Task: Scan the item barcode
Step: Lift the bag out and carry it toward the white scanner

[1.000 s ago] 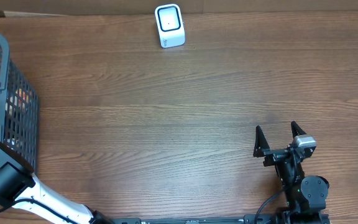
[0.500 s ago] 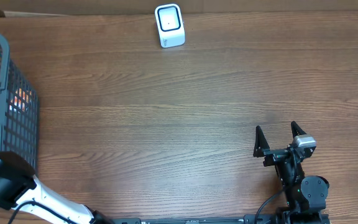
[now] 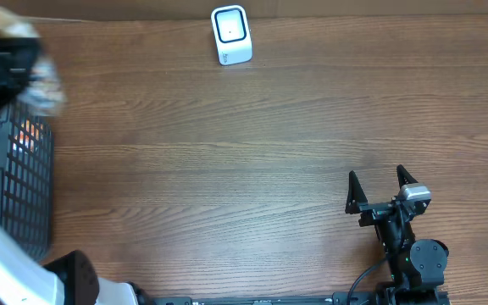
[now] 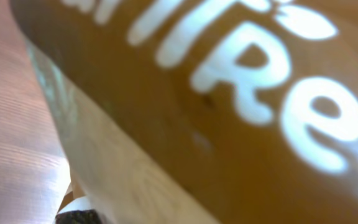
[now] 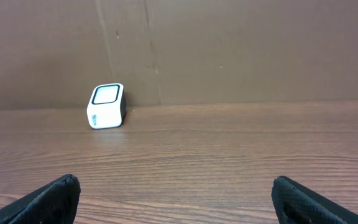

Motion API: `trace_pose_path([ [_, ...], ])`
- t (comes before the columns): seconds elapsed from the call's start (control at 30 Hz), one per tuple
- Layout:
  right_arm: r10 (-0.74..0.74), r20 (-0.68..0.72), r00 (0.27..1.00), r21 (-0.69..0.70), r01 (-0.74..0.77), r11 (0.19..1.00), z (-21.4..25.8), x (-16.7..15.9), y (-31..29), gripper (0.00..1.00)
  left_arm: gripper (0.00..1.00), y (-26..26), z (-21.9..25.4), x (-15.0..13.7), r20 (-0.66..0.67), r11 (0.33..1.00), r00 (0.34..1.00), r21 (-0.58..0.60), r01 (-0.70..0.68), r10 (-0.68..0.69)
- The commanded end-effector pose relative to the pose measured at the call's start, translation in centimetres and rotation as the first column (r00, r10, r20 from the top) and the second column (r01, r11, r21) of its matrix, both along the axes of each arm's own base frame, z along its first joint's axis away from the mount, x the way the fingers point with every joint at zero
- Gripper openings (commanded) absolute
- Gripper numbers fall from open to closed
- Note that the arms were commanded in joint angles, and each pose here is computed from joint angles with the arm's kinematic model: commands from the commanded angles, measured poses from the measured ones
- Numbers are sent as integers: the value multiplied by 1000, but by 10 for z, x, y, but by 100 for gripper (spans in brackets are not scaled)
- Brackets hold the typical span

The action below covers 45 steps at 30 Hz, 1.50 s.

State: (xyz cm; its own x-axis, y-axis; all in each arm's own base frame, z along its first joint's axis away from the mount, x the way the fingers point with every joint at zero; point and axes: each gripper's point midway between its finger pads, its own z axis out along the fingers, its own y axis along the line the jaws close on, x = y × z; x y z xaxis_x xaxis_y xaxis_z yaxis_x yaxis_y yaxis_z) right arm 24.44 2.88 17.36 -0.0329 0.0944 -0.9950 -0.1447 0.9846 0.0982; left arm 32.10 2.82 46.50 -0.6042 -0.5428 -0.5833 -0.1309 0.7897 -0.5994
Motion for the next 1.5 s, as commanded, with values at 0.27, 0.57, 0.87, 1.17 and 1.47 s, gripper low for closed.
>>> trace_pose_path([
  [0.27, -1, 1, 1000, 4, 1, 1000, -2, 0, 0, 100, 4, -158, -133, 61, -412, 907, 878, 224, 357, -244],
  [0.57, 0, 1, 1000, 4, 0, 1000, -2, 0, 0, 100, 5, -252, -284, 76, -735, 898, 651, 138, 417, -190],
  [0.87, -1, 1, 1000, 4, 1, 1000, -2, 0, 0, 100, 4, -305, -386, 46, -880, 925, 475, 170, 339, -12],
  [1.17, -1, 1, 1000, 4, 1, 1000, -2, 0, 0, 100, 100, -317, -427, 31, -919, 925, 393, 185, 333, 43],
  [1.47, -1, 1, 1000, 4, 1, 1000, -2, 0, 0, 100, 100, -316, -426, 32, -920, 914, 391, 168, 369, 11],
])
